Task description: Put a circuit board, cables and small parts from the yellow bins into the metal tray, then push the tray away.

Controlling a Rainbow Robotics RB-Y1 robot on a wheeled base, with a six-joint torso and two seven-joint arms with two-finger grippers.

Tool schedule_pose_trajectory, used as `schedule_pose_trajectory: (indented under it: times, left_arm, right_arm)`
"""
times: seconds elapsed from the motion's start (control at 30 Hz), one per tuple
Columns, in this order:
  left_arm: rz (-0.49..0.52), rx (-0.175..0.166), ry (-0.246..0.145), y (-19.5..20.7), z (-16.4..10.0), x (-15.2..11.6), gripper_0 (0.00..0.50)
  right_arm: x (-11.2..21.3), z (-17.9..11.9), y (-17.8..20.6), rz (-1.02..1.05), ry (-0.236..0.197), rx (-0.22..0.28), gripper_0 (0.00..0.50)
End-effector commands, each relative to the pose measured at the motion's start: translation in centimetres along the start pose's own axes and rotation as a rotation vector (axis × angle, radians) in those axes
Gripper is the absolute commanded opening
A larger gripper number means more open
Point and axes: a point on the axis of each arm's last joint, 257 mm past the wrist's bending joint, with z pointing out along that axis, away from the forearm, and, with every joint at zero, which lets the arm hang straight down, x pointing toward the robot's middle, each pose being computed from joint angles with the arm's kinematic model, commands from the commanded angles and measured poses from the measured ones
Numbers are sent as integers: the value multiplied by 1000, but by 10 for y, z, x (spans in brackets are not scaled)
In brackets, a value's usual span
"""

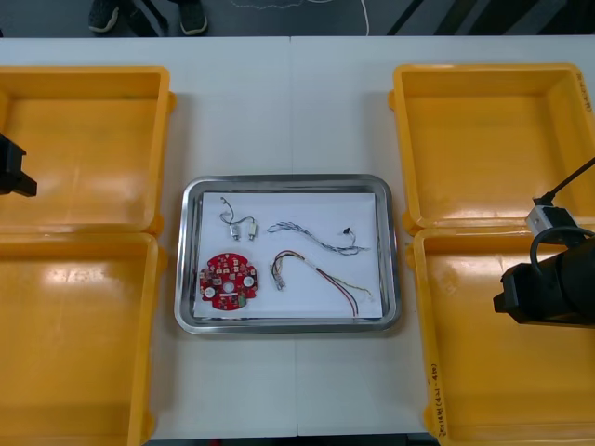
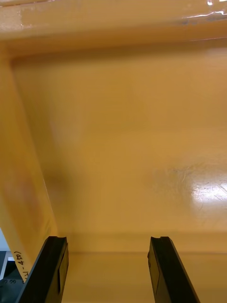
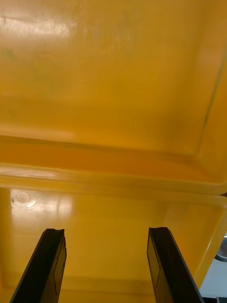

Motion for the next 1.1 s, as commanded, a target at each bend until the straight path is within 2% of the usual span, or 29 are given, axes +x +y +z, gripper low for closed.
schedule_pose_trajectory:
  times: [0.03,0.3,0.6,1.1]
  left_arm:
    - [64,-46,-20,23,-12,14,500]
    - [115,-56,8,28,-6,42,500]
    - [135,-27,-2,27,-4,61,500]
    - [149,-32,12,30,2,71,500]
  right_arm:
    - [-4,-7,4,25,-32,-19,494]
    - [-4,-8,4,24,-33,-19,494]
    - [-4,-8,4,24,-32,-19,493]
    - [-3,-8,5,21,-31,-21,493]
